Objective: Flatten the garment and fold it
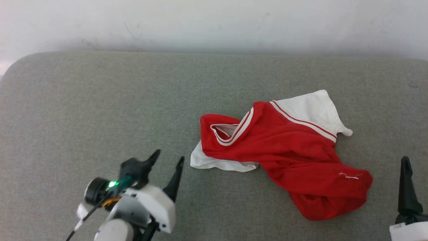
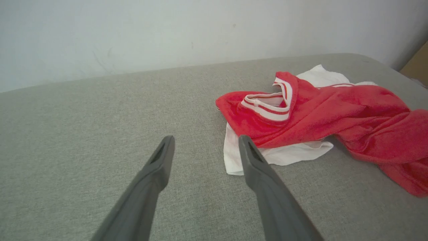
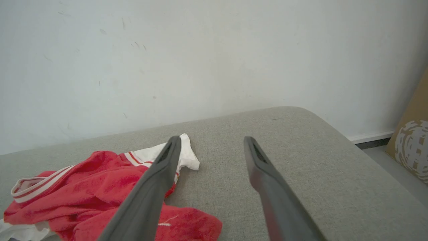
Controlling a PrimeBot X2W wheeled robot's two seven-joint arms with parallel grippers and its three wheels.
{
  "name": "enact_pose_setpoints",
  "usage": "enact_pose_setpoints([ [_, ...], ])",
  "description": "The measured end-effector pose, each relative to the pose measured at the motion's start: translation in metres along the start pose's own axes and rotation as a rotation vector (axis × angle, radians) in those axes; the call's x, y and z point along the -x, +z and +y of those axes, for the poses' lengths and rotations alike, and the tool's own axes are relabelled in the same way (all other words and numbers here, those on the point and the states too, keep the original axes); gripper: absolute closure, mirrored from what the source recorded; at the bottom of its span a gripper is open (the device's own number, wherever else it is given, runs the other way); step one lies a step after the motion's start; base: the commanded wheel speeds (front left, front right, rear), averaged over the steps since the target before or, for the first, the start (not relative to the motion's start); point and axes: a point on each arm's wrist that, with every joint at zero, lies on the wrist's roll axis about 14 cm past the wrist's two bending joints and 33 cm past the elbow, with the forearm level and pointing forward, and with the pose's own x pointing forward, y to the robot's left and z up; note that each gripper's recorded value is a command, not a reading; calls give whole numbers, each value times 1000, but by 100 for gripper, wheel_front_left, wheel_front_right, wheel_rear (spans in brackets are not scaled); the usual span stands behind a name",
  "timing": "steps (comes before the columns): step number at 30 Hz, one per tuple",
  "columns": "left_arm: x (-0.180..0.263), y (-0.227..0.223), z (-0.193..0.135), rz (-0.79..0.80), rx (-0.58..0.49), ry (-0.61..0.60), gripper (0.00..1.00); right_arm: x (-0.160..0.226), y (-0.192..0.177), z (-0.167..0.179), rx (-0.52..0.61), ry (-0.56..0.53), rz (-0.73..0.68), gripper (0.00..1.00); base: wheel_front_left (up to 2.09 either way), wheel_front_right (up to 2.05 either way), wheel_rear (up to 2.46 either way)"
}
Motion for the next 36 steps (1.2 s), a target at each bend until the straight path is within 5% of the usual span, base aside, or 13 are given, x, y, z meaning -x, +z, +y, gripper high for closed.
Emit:
enact_pose_setpoints([
  [20,-55,-74,-33,440,-45,-184,0,0,-22,-15,2,-53,58,0,0,0,0],
  [30,-79,-79,-36,479,-40,-203,0,-2,-35,-22,-1,-80,83,0,0,0,0],
  [31,-79,-82,-37,496,-40,-206,35,-2,-36,-22,0,-82,87,0,0,0,0],
  [32,-80,-84,-38,518,-34,-209,93,-2,-37,-23,0,-84,90,0,0,0,0],
  [33,-79,-87,-40,546,-19,-215,100,-2,-38,-23,0,-85,90,0,0,0,0],
  [36,-78,-88,-44,603,24,-235,100,-6,-37,-22,-3,-82,82,0,0,0,0],
])
